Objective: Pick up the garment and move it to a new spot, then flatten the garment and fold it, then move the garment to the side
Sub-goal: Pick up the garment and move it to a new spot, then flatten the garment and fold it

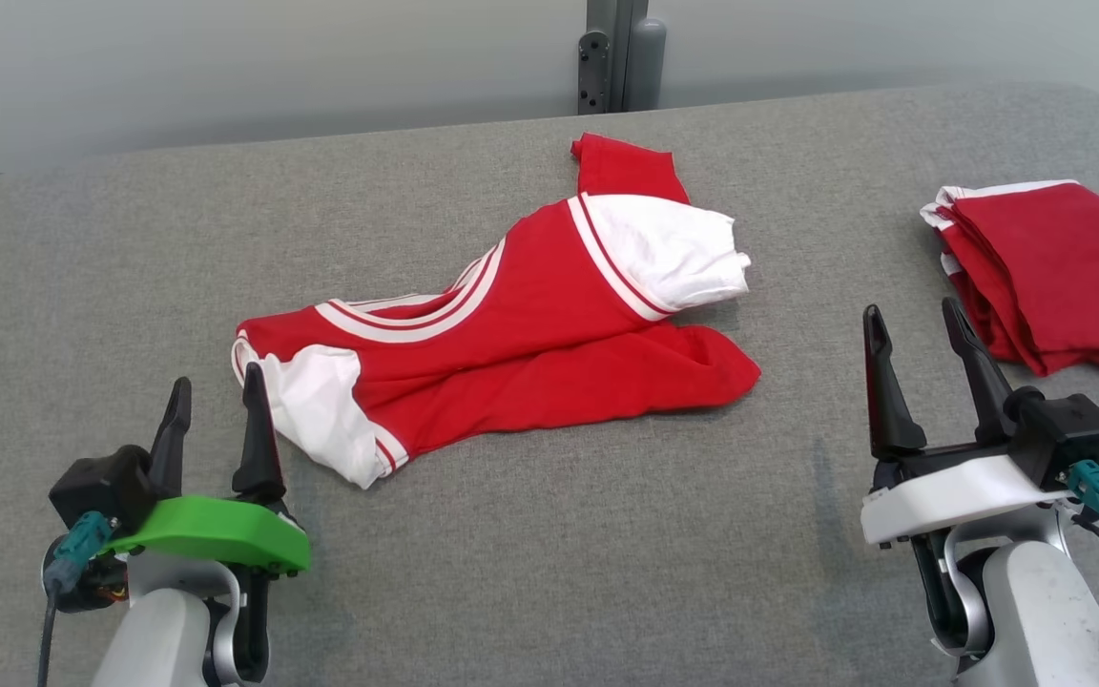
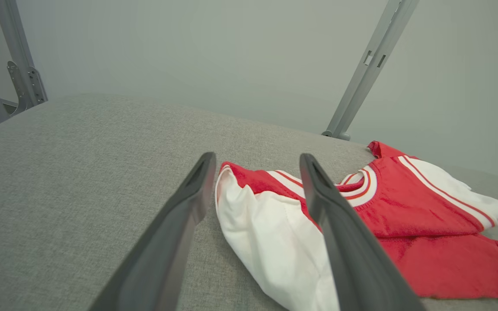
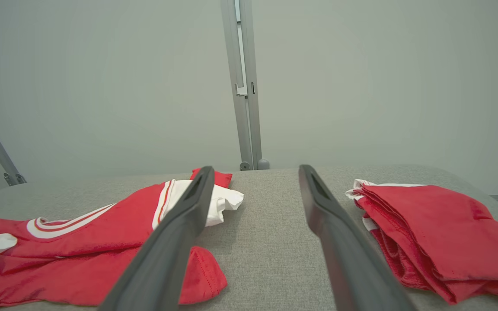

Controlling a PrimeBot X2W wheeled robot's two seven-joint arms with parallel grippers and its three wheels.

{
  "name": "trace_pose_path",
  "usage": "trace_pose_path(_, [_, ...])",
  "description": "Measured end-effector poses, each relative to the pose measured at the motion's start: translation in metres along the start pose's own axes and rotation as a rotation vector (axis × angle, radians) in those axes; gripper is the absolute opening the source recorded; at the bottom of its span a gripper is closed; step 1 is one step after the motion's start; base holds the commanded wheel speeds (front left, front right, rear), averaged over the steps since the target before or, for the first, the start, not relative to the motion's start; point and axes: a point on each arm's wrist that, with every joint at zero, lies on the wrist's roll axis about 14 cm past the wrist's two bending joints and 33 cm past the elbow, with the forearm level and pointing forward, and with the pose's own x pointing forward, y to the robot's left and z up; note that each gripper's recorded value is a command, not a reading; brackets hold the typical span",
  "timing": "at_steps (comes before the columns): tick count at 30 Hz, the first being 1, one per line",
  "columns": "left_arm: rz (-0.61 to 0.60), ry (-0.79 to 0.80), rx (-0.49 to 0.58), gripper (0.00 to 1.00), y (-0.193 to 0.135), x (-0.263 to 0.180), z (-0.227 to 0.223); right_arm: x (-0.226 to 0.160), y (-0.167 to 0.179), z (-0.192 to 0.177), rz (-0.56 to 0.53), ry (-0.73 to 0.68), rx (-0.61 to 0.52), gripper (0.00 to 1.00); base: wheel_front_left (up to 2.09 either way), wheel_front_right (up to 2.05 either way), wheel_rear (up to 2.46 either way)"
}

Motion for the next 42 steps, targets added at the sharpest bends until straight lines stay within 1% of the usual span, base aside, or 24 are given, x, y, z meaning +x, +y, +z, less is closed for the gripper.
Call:
trace_pose_path(3, [-0.02,-0.032,0.012,1.0,-0.009,-0.007,0.007,-0.002,0.002,0.001,0.005,0.001,-0.006,1.0,0.0,0.0,0.0])
trace_pose_path(6, [-0.036,-0.049,0.071,1.0,-0.015,-0.016,0.01,-0.004,0.004,0.002,0.012,0.004,-0.014,1.0,0.0,0.0,0.0])
trace_pose_path(10, [-0.038,-0.061,0.053,1.0,-0.024,-0.03,0.009,-0.011,0.007,-0.001,0.017,0.016,-0.017,1.0,0.0,0.0,0.0])
trace_pose_path(18, [-0.008,-0.056,0.038,1.0,-0.022,-0.048,0.005,-0.022,0.01,-0.011,0.019,0.045,0.009,1.0,0.0,0.0,0.0])
trace_pose_path(27, [-0.004,-0.052,0.037,1.0,-0.021,-0.05,0.002,-0.025,0.015,-0.017,0.03,0.057,0.029,1.0,0.0,0.0,0.0])
trace_pose_path(38, [-0.009,-0.032,0.049,1.0,-0.022,-0.049,-0.005,-0.025,0.013,-0.019,0.024,0.062,0.029,1.0,0.0,0.0,0.0])
trace_pose_path(42, [-0.032,-0.018,0.058,1.0,-0.028,-0.047,-0.01,-0.025,0.013,-0.019,0.023,0.063,0.029,1.0,0.0,0.0,0.0])
